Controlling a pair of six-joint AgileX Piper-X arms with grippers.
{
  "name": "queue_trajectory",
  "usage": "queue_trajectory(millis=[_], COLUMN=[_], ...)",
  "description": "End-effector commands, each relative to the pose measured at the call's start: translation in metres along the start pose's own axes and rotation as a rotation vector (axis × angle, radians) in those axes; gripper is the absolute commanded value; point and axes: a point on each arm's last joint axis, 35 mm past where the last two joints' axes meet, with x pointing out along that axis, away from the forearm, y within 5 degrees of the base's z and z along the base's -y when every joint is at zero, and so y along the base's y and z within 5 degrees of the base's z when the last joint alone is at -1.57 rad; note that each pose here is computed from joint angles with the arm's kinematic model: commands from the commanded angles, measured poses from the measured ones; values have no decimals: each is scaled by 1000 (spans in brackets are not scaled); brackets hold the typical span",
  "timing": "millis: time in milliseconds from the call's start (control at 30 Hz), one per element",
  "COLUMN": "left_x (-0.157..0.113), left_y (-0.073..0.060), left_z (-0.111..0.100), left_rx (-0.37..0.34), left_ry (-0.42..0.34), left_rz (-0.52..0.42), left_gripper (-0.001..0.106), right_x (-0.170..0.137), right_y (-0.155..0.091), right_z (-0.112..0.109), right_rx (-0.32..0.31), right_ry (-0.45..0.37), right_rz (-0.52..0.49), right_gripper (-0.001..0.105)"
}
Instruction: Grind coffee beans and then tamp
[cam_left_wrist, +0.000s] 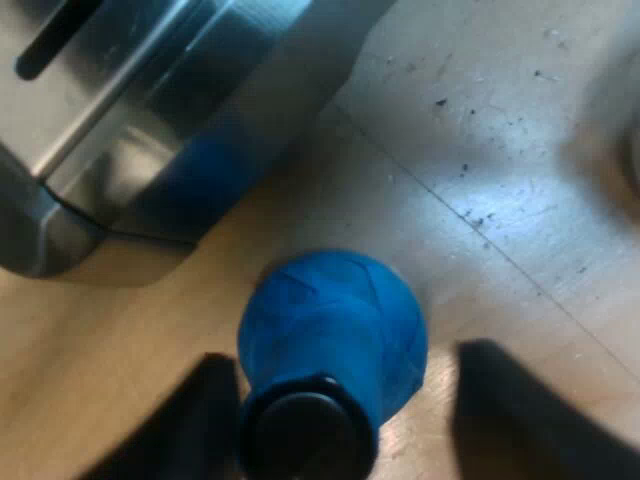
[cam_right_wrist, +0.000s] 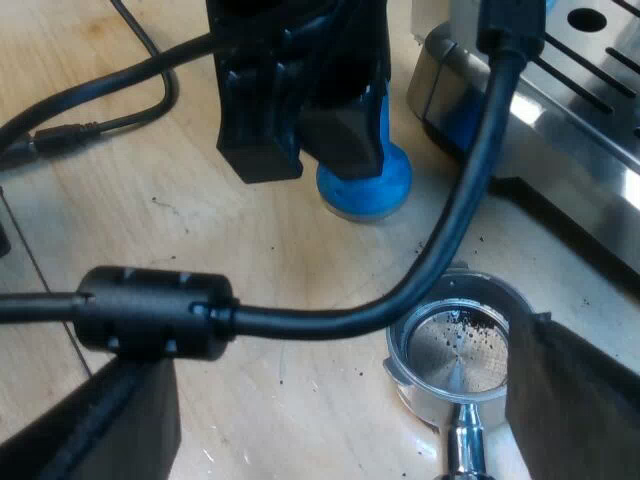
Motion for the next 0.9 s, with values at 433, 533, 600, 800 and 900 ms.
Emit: queue_trajectory(millis=[433, 533, 600, 800, 900], left_x=[-43, -65, -80, -102, -103], left_y=[-1, -1, -2, -2, -5], left_z=[-7, -14, -17, -16, -14], left_rx=[-4, -3, -1, 11, 22], left_ry=[-103, -150, -191, -285, -294], left_rz=[-23, -31, -57, -86, -156], left_gripper=[0, 0, 0, 0, 0], right_x=[-12, -15, -16, -13, -11], right_y=[-5, -5, -5, -5, -4], right_z=[1, -3, -7, -22, -32], right_rx=[-10, -23, -33, -44, -46], right_ry=[13, 51, 81, 100, 92], right_rz=[-1, 3, 6, -65, -75], right_gripper=[70, 70, 70, 70, 70])
